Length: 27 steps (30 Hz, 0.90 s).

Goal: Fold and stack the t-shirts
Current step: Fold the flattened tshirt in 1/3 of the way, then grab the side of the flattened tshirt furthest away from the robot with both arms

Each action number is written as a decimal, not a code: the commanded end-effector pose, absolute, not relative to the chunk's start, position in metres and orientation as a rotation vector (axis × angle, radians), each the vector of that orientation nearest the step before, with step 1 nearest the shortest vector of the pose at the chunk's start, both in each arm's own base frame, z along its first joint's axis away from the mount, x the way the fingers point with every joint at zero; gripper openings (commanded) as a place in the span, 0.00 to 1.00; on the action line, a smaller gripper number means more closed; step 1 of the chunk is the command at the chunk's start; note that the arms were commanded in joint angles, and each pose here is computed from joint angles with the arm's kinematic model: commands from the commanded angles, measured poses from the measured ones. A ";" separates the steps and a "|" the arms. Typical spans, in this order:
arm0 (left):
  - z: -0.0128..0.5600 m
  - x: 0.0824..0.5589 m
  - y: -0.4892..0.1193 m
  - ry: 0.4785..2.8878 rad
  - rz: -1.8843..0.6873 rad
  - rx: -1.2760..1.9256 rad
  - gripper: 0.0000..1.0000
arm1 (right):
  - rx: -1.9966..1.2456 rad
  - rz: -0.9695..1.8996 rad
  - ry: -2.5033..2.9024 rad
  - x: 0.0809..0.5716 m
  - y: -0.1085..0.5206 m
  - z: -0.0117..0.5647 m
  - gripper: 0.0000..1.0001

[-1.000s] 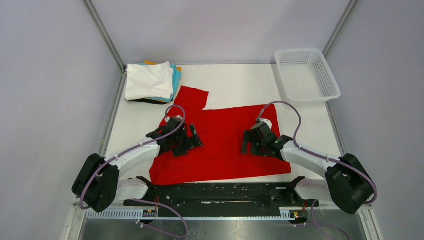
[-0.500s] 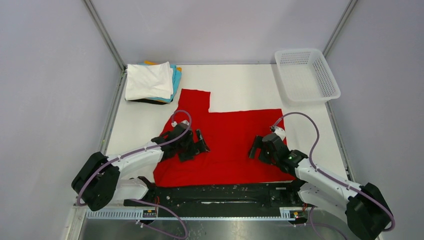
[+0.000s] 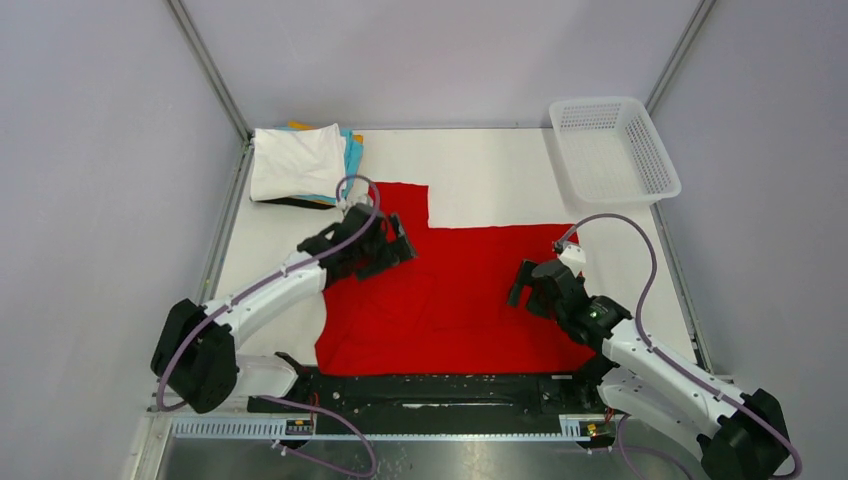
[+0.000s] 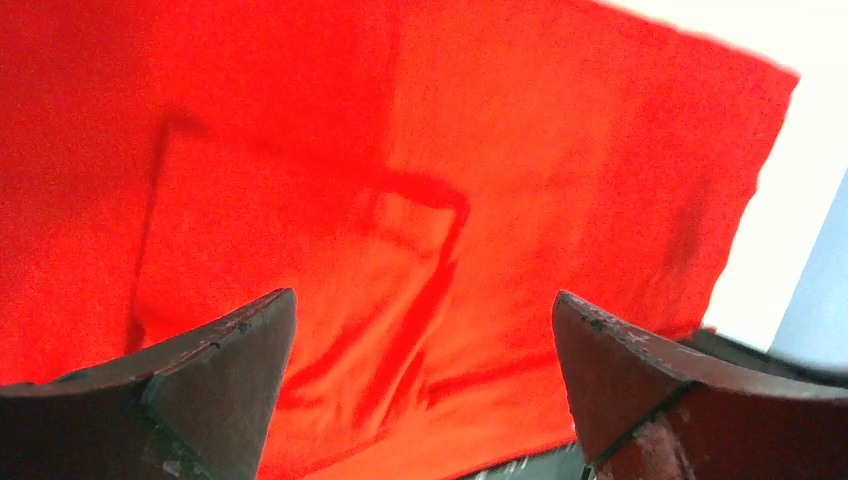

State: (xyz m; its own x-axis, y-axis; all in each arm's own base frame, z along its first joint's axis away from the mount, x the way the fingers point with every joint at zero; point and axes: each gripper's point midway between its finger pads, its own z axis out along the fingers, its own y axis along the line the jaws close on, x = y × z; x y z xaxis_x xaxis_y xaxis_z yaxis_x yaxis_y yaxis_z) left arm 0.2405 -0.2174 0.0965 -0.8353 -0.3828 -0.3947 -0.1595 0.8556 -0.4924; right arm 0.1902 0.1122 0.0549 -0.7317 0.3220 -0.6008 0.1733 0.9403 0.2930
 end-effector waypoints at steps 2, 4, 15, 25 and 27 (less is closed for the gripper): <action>0.132 0.327 -0.189 2.436 -0.439 -0.418 0.99 | 0.336 0.193 2.213 0.231 0.104 0.108 0.99; 0.142 0.358 -0.181 2.412 -0.382 -0.414 0.99 | 0.309 0.170 2.215 0.239 0.105 0.113 0.99; 0.102 0.527 -0.148 2.487 -0.104 -0.370 0.99 | 0.284 0.226 2.429 0.271 0.115 0.094 0.99; 0.041 0.564 -0.149 2.582 -0.223 -0.334 0.99 | 0.311 0.223 2.489 0.273 0.108 0.079 1.00; 0.030 0.561 -0.155 2.608 -0.266 -0.332 0.93 | 0.314 0.218 2.497 0.273 0.108 0.077 0.99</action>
